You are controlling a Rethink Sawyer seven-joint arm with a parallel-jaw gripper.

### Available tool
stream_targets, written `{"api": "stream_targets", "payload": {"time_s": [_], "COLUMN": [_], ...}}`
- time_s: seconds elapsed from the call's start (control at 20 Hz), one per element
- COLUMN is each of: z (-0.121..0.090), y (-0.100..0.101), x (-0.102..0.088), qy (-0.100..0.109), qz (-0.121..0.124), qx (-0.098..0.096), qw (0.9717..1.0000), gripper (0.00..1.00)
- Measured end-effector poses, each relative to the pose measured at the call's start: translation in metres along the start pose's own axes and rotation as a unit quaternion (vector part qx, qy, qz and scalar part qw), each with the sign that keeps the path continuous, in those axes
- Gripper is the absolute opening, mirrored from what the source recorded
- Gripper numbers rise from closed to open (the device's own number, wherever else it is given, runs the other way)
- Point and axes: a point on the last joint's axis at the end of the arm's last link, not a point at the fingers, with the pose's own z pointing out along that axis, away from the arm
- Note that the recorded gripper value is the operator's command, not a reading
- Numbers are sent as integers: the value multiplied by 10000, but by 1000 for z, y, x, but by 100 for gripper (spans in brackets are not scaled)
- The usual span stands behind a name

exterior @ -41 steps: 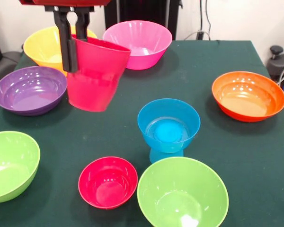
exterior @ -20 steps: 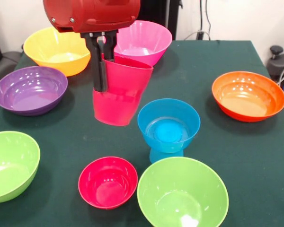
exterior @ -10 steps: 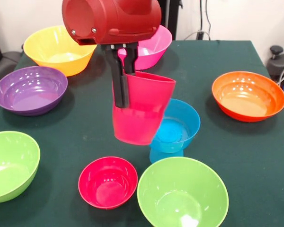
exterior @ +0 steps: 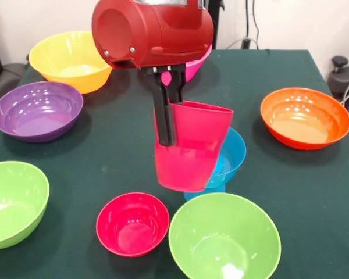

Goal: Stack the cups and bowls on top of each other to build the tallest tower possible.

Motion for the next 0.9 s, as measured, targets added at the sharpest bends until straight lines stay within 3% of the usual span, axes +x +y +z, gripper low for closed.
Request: {"api": "stream_targets", "payload": {"time_s": [0.55,0.9], "z": [21,35], "y": [-38,-73], "x": [-11,-9], "qy": [127,237], "qz": [58,24], "qx": [443,771], "qw": [9989,9967], "gripper": [0,0]}}
